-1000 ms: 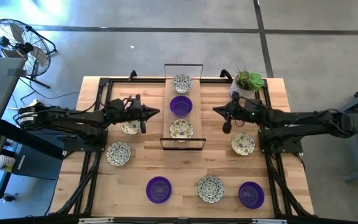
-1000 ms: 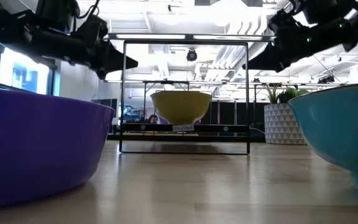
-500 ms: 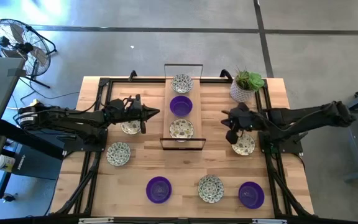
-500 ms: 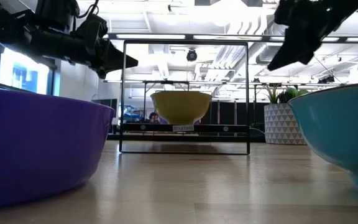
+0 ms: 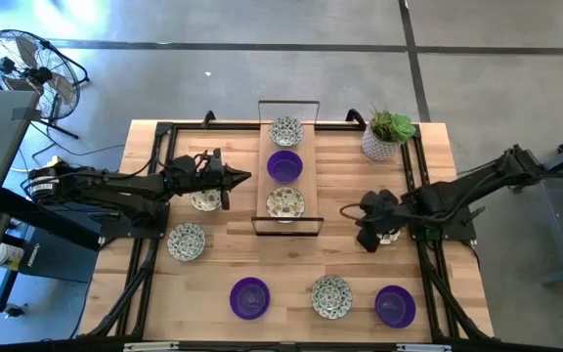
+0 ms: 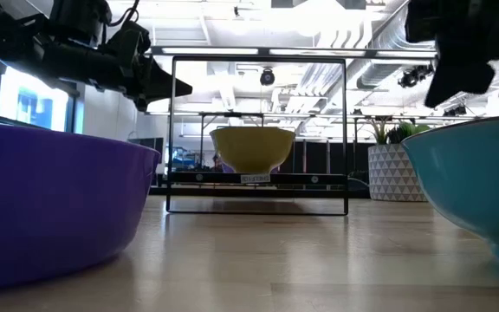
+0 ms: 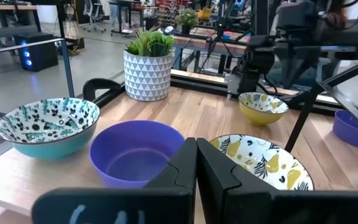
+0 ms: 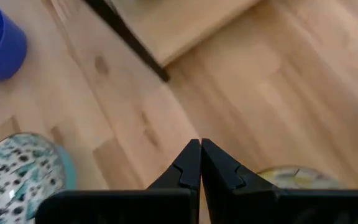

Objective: Pick & Place Mini bowls
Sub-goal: Stack the right violet bowl on top of the violet bowl on the shelf, then stack the left yellow patterned bowl on top of the yellow patterned bowl on the shelf

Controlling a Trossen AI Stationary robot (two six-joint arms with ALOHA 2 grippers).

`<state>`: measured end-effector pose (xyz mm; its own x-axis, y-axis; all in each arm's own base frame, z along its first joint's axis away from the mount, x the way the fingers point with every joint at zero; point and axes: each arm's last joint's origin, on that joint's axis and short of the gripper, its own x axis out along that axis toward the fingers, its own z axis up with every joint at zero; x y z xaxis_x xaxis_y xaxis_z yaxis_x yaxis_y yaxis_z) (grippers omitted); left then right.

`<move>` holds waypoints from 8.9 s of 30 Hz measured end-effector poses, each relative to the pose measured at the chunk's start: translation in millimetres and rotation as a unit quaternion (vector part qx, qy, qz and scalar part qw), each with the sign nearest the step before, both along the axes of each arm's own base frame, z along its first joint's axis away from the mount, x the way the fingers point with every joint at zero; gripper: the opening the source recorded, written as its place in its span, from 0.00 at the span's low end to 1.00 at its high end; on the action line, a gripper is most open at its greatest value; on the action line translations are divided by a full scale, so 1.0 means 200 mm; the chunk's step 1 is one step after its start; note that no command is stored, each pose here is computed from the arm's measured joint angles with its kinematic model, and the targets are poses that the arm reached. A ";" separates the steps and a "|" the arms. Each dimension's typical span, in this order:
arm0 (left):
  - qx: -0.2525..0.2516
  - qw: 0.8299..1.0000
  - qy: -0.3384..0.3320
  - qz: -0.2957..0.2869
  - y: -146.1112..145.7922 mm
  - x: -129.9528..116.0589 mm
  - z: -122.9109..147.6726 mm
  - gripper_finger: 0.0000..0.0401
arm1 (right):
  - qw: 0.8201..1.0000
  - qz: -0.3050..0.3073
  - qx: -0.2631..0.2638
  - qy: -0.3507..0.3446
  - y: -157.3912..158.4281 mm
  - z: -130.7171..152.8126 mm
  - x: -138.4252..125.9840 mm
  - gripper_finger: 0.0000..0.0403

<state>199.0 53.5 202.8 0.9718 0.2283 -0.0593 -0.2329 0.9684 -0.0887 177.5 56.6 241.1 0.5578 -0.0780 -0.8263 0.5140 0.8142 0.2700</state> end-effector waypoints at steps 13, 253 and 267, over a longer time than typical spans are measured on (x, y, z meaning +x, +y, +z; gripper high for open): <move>-0.011 1.000 -0.021 -0.014 0.00 0.00 0.02 0.00 | 0.971 -0.125 0.155 0.133 0.35 0.04 0.08 0.00; -0.068 0.994 -0.065 0.049 0.08 -0.23 -0.18 0.00 | 0.914 0.206 -0.326 -0.126 -0.62 0.18 0.46 0.02; -0.083 0.995 -0.042 -0.028 0.11 -0.13 -0.05 0.00 | 0.867 0.111 -0.376 -0.309 -0.53 -0.10 0.06 0.00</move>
